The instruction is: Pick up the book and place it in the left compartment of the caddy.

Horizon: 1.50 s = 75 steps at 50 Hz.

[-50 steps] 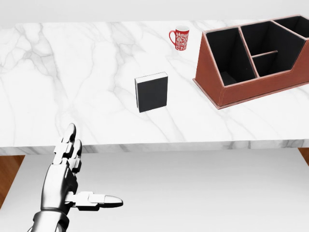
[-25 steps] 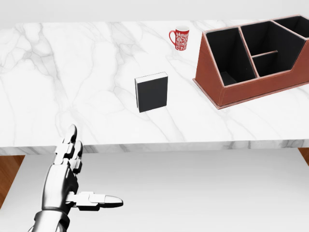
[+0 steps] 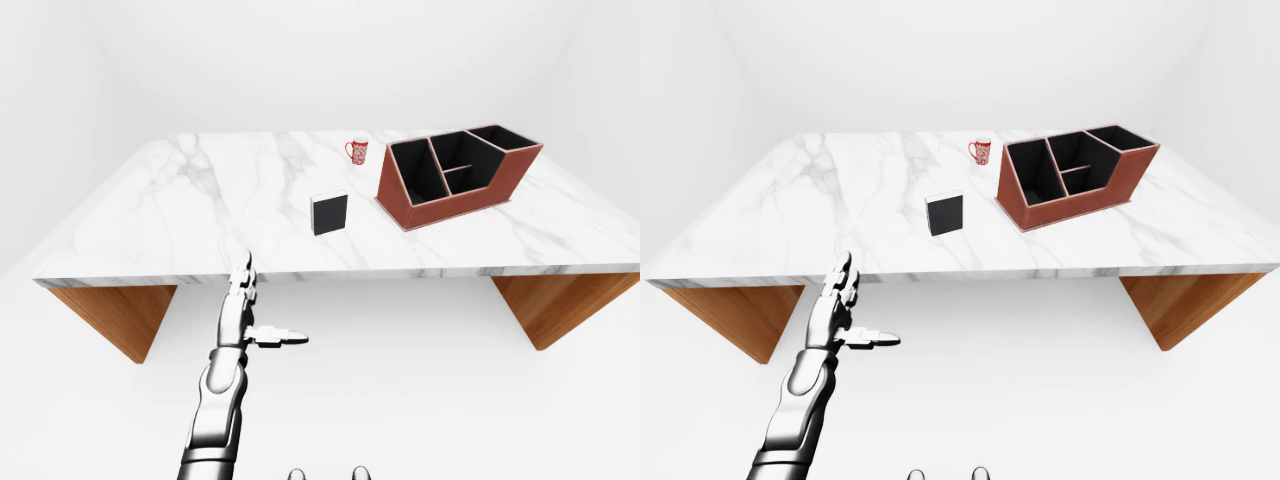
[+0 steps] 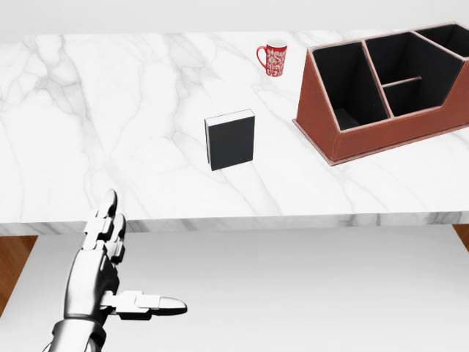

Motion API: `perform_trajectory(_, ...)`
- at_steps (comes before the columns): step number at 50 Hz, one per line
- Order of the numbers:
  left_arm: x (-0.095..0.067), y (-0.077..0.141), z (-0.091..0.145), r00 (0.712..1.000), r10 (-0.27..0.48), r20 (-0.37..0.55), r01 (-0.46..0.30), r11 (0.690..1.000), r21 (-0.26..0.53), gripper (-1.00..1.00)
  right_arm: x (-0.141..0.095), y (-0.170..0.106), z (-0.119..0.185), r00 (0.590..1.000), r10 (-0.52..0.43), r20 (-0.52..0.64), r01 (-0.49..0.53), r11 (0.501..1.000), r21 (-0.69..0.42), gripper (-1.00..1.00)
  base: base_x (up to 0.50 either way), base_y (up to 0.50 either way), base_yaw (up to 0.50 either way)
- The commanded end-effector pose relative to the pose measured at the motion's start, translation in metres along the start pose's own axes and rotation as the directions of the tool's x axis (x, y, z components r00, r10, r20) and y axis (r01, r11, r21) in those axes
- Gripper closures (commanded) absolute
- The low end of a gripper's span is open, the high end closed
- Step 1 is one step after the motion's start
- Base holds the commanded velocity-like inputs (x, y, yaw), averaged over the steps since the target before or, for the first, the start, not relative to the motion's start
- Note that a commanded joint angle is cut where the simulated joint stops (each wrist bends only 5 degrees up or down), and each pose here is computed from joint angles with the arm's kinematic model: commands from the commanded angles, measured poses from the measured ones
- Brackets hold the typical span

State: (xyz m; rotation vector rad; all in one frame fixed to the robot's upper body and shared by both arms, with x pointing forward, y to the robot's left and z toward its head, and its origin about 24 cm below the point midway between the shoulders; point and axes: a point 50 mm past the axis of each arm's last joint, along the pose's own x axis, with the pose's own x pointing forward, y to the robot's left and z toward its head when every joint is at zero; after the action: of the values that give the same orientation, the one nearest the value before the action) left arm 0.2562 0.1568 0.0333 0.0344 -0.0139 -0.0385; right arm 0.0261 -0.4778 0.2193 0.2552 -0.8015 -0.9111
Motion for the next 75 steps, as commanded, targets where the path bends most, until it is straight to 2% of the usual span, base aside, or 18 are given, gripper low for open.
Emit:
perform_trajectory(1, 0.0001, -0.0003, -0.0010, 1.000, -0.003, -0.004, 0.003, 1.000, 0.001, -1.00, -0.0012, 0.0009, 0.0004, 1.000, 0.014, 0.000, -0.014, 1.000, -0.007, -1.00, 0.00, 0.00, 0.00)
perform_trajectory(30, -0.0008, -0.0007, 0.0001, 1.000, -0.004, 0.001, 0.004, 1.000, 0.001, -1.00, -0.0017, 0.0011, 0.0023, 1.000, 0.017, 0.007, -0.017, 1.000, -0.014, -1.00, 0.00, 0.00, 0.11)
perform_trajectory(75, -0.0002, -0.0010, -0.0018, 1.000, -0.006, -0.008, 0.006, 1.000, 0.006, -1.00, -0.0016, -0.0001, 0.0010, 1.000, 0.010, 0.003, -0.010, 1.000, -0.006, -1.00, 0.00, 0.00, 0.28)
